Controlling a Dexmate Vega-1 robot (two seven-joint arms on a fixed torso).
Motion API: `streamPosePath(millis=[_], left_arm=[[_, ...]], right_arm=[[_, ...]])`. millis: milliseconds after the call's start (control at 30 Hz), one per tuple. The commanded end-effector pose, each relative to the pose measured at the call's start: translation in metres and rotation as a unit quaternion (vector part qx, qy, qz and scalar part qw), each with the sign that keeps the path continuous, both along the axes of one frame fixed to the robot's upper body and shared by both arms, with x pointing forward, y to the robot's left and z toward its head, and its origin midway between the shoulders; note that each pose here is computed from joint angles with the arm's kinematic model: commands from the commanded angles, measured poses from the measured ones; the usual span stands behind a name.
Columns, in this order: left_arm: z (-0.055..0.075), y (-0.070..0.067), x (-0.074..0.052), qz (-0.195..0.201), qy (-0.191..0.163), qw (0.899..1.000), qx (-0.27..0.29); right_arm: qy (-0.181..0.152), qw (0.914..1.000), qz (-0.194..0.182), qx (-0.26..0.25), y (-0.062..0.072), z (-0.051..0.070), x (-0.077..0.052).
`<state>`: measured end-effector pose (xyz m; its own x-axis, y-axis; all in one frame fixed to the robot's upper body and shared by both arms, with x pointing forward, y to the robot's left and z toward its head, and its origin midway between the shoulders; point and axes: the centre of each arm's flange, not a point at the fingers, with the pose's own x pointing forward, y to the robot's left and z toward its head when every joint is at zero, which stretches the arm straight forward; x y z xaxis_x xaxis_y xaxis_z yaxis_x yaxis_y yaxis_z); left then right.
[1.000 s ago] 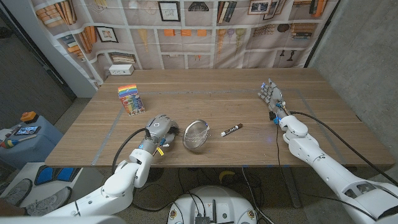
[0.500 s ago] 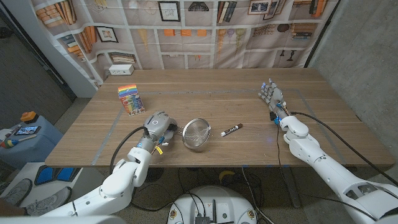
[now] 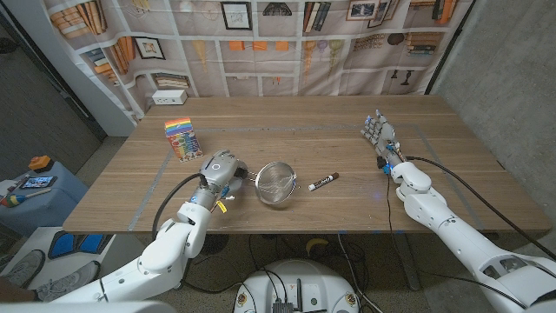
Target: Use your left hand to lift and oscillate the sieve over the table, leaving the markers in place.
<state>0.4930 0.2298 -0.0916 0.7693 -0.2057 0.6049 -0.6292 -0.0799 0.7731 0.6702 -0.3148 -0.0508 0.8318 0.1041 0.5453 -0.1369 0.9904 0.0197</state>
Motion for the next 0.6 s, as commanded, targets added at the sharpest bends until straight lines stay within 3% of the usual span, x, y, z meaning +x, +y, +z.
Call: streamPosePath(millis=[33,600], left_arm=[[0.008,-0.002,0.0,-0.007,-0.012,1.0,0.003],[0.03,-0.001,-0.005,-0.009,-0.039,0.999,0.007]], right_arm=[[-0.001,1.0,-0.001,0.002,-0.001,0.0,0.0],[-0.005,1.0,-0.001,0.0,-0.002,0.002,-0.001]])
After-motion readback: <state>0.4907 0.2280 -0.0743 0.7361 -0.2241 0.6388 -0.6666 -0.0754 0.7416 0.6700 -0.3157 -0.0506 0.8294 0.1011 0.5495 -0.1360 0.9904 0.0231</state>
